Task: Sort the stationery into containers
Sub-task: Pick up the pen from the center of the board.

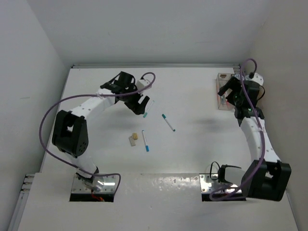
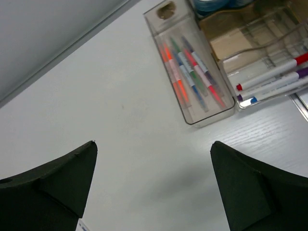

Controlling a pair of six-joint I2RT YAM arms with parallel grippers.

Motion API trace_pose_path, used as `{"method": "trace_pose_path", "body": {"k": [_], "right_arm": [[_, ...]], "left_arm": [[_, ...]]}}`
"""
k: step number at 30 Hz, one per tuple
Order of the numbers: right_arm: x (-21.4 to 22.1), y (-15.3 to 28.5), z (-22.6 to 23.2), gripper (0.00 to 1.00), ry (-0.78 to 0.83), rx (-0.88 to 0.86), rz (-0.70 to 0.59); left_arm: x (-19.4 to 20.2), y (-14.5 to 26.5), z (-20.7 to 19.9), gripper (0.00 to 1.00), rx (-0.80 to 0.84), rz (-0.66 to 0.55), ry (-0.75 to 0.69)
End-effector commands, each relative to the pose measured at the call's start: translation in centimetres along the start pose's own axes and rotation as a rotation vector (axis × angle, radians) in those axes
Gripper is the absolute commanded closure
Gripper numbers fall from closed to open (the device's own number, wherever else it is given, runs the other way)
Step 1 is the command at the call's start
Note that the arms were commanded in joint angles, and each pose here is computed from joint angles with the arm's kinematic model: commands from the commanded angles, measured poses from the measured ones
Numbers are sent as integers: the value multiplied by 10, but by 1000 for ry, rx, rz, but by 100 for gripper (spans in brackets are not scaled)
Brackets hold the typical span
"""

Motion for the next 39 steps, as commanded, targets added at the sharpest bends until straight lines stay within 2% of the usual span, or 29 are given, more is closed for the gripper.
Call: {"method": "trace_pose_path", "body": {"k": [1, 4, 6, 7, 9, 14, 24, 30, 35, 37, 39], "right_arm": [[17, 23, 8, 4, 154, -113, 56], [30, 33, 9, 23, 158, -136, 77], [39, 36, 9, 30, 150, -130, 112], [42, 36, 8, 38, 149, -124, 126], [49, 39, 6, 42, 150, -104, 164], [62, 46, 7, 33, 130, -129, 211], [68, 54, 16, 31, 179, -165, 206], [72, 58, 24, 31, 216, -205, 213], [70, 60, 31, 31, 259, -238, 191], [70, 61, 33, 31, 273, -250, 187], [69, 61, 34, 31, 283, -246, 172]], "left_arm": [[2, -26, -2, 15, -57, 47, 23], [-4, -47, 0, 16, -78, 64, 43], [-8, -62, 6, 19, -92, 90, 59], [-7, -68, 8, 20, -96, 102, 69], [-3, -82, 12, 22, -106, 123, 88], [-15, -104, 23, 32, -148, 105, 111], [-21, -147, 31, 42, -132, 124, 132], [-15, -160, 28, 55, -142, 166, 127], [-6, -166, 24, 62, -137, 195, 134], [-4, -167, 21, 70, -132, 202, 147], [-2, -169, 18, 83, -101, 203, 152]]}}
Point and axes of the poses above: each gripper's point midway between its finger pads, its own y axis back along the fingers, its own z axis along the line the jaws close on, x = y × z, the point moved 5 cm from there along y, back along the fingers, and after that the axes turned 13 degrees about -y, right-handed, at the moved point
